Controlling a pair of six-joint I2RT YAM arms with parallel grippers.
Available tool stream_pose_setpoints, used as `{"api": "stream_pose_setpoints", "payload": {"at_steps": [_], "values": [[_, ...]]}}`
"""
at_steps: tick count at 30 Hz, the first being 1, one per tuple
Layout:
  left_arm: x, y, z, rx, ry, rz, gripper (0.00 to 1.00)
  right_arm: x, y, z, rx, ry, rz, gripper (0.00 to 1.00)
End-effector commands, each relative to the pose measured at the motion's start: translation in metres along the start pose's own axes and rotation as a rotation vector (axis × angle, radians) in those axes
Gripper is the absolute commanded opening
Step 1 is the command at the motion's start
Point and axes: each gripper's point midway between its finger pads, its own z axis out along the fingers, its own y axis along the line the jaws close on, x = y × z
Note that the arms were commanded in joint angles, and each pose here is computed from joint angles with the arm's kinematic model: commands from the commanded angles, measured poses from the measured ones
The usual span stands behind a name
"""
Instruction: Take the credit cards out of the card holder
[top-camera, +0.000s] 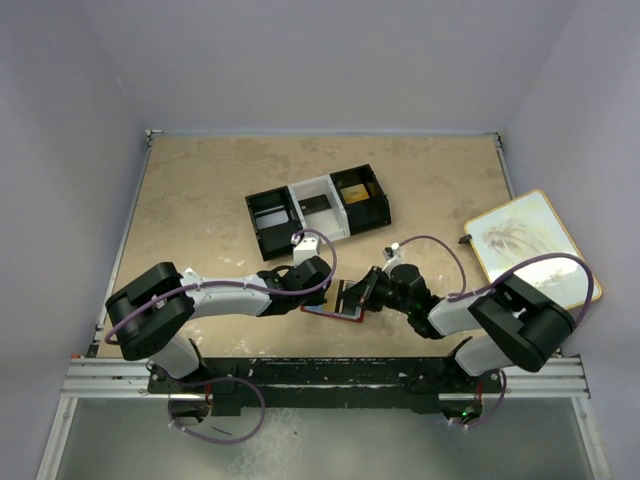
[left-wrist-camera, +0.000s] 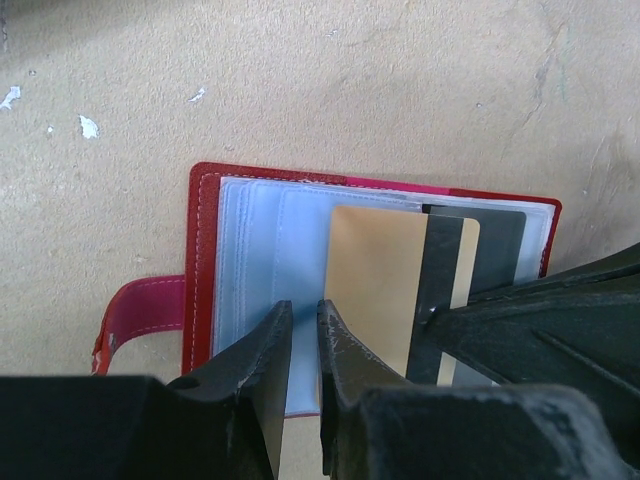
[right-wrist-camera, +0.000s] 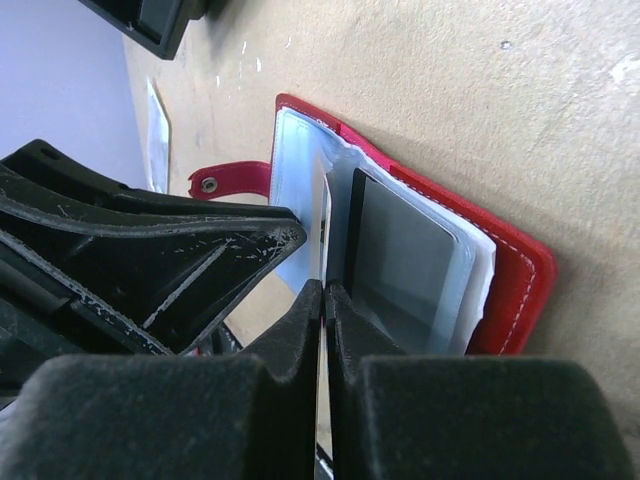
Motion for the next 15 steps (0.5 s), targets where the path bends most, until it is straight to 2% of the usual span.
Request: {"api": "stream_pose_setpoints", "payload": {"at_steps": [1, 7, 15], "values": [[0.008, 0.020, -0.004, -0.063, 0.025, 0.033, 0.14, -0.005, -0.006, -0.005, 0.035, -0.026, -0.008, 0.05], [0.008, 0.019, -0.005, -0.055, 0.029, 0.038, 0.14, -0.007, -0.006, -0.008, 0.044, -0.040, -0.012, 0.09], [0.011, 0.015, -0.002, -0.039, 0.042, 0.042, 0.14, -0.012, 0.011, -0.004, -0.021, -0.041, -0.038, 0.23]]}}
